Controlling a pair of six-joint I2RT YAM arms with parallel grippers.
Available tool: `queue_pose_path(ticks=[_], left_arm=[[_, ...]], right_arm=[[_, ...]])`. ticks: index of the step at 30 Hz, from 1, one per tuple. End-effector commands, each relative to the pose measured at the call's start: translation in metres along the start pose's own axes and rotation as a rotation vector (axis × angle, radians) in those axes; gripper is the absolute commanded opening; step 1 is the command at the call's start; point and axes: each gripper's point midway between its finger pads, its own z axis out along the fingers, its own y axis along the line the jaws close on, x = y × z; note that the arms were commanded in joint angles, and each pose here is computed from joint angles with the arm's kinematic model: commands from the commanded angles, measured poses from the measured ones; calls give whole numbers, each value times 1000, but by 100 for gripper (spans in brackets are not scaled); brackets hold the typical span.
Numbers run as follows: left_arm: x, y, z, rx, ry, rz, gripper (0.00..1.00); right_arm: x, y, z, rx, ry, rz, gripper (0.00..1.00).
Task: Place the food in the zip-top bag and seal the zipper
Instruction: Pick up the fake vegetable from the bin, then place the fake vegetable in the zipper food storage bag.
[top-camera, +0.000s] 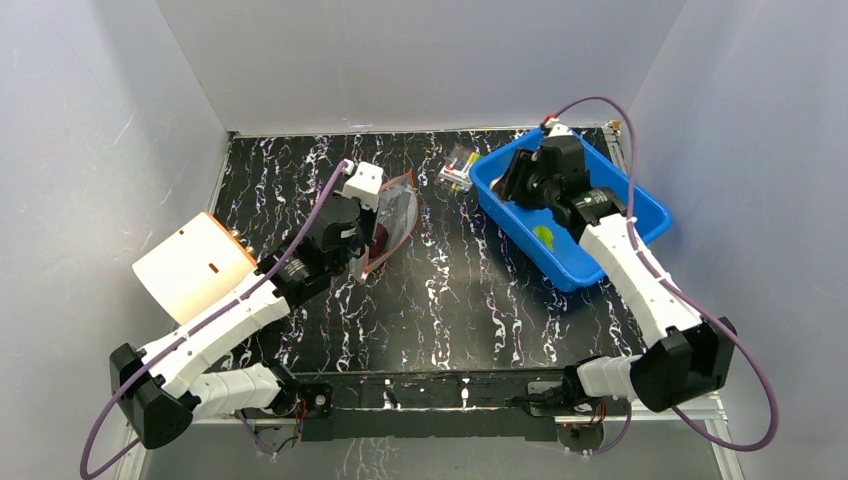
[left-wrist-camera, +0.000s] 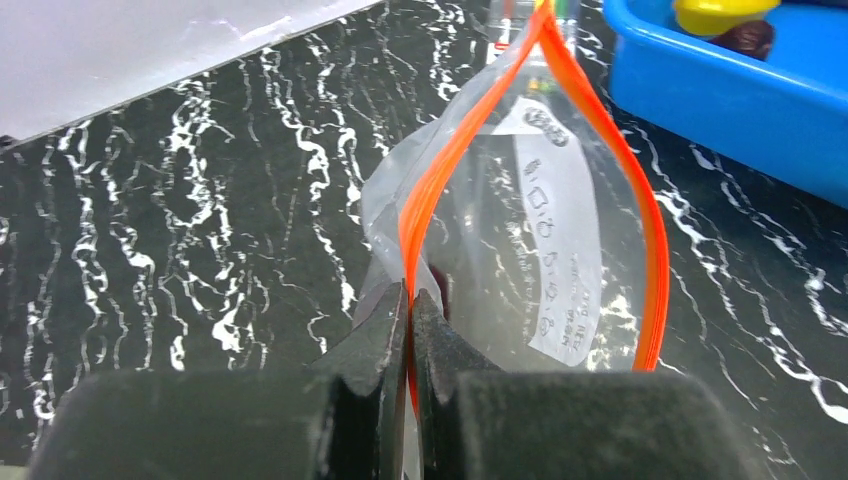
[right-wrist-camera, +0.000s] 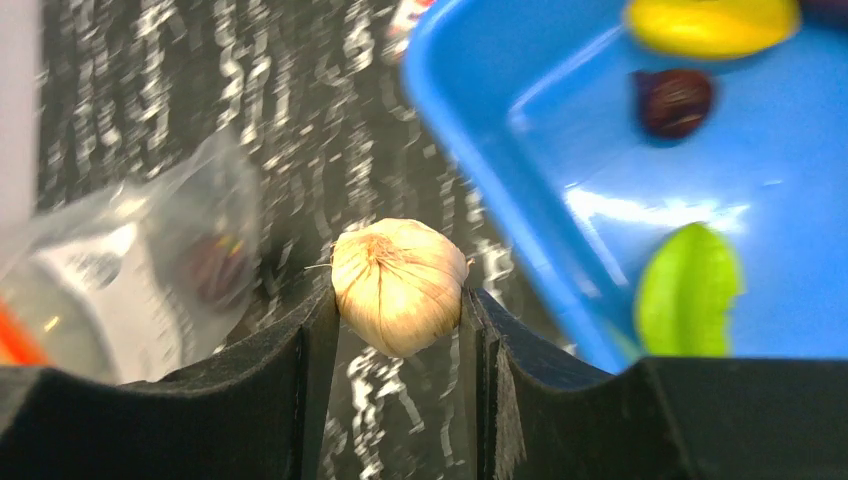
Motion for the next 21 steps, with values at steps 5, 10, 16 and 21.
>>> queue_pose_path(ticks=[5,10,16,21], left_arm=[[17,-13,7,46,43,-48,0],[23,-40,1,169,83,-174,0],[28,-53,-3,231,107,-223,0],[34,-53,-2,222,125,-226,0]], right_arm=[[31,101,-40,-378,23,79,29],[67,135,-58,-528,104,131,29],[102,179,-85,-674,173,162,30],[124,207,-95,-732,226,189,30]])
